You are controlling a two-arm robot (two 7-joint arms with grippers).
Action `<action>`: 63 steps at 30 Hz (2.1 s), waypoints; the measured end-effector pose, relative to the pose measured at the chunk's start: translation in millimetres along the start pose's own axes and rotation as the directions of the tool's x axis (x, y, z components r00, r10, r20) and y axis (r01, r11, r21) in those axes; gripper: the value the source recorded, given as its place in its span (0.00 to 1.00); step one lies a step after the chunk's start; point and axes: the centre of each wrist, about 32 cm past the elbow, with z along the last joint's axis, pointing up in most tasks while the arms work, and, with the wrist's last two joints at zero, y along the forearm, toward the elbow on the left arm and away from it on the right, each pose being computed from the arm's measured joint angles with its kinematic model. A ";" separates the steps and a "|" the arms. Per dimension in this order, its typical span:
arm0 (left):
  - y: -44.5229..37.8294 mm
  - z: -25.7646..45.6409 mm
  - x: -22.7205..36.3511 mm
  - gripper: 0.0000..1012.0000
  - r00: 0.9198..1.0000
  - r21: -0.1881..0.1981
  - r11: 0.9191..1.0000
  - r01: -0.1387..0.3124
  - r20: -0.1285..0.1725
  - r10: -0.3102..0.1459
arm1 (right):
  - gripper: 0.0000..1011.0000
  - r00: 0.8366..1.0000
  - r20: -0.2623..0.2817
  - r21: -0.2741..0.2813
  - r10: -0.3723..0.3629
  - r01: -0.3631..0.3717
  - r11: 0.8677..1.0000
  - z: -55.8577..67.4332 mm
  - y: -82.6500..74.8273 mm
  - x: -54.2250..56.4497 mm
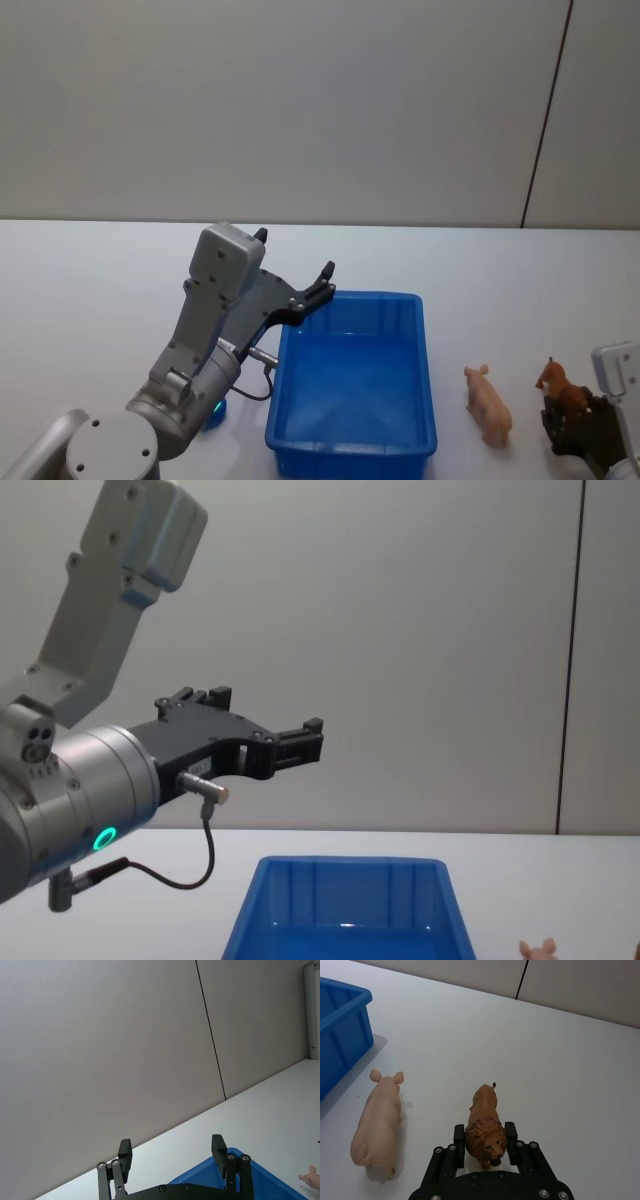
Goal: Pick up the two dolls from the table and place them into the box.
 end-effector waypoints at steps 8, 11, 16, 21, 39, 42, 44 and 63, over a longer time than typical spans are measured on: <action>0.0 0.0 0.0 0.99 1.000 0.000 1.000 0.000 0.000 0.000 | 0.44 1.000 0.008 0.023 0.001 -0.001 1.000 1.9 -5.5 -0.3; 0.0 0.0 0.0 0.99 1.000 0.000 1.000 0.000 0.000 0.000 | 0.44 1.000 0.015 0.046 -0.002 0.002 0.999 5.3 -8.7 -0.7; 0.0 0.0 0.0 0.99 1.000 0.000 1.000 0.000 0.000 0.000 | 0.44 1.000 0.027 0.085 -0.010 0.007 0.996 11.4 -13.0 -1.6; 0.0 0.0 0.0 0.99 1.000 0.000 1.000 0.000 0.000 0.000 | 0.44 0.999 0.039 0.145 -0.008 0.002 0.989 21.0 -17.7 -2.7; 0.0 0.0 0.0 0.99 1.000 0.000 1.000 0.000 0.000 0.000 | 0.44 0.984 0.063 0.255 0.167 -0.178 0.950 49.2 -12.8 -15.7; 0.0 0.0 0.0 0.99 1.000 0.000 1.000 0.000 0.000 0.000 | 0.44 0.975 0.072 0.257 0.210 -0.222 0.941 52.1 -8.1 -21.4; 0.0 0.0 0.0 0.99 1.000 0.000 1.000 0.000 0.000 0.000 | 0.44 0.967 0.078 0.257 0.241 -0.253 0.933 54.0 -3.9 -27.2; 0.0 0.0 0.0 0.99 1.000 0.000 1.000 0.000 0.000 0.000 | 0.67 0.918 0.117 0.221 0.379 -0.396 0.891 66.6 27.7 -69.7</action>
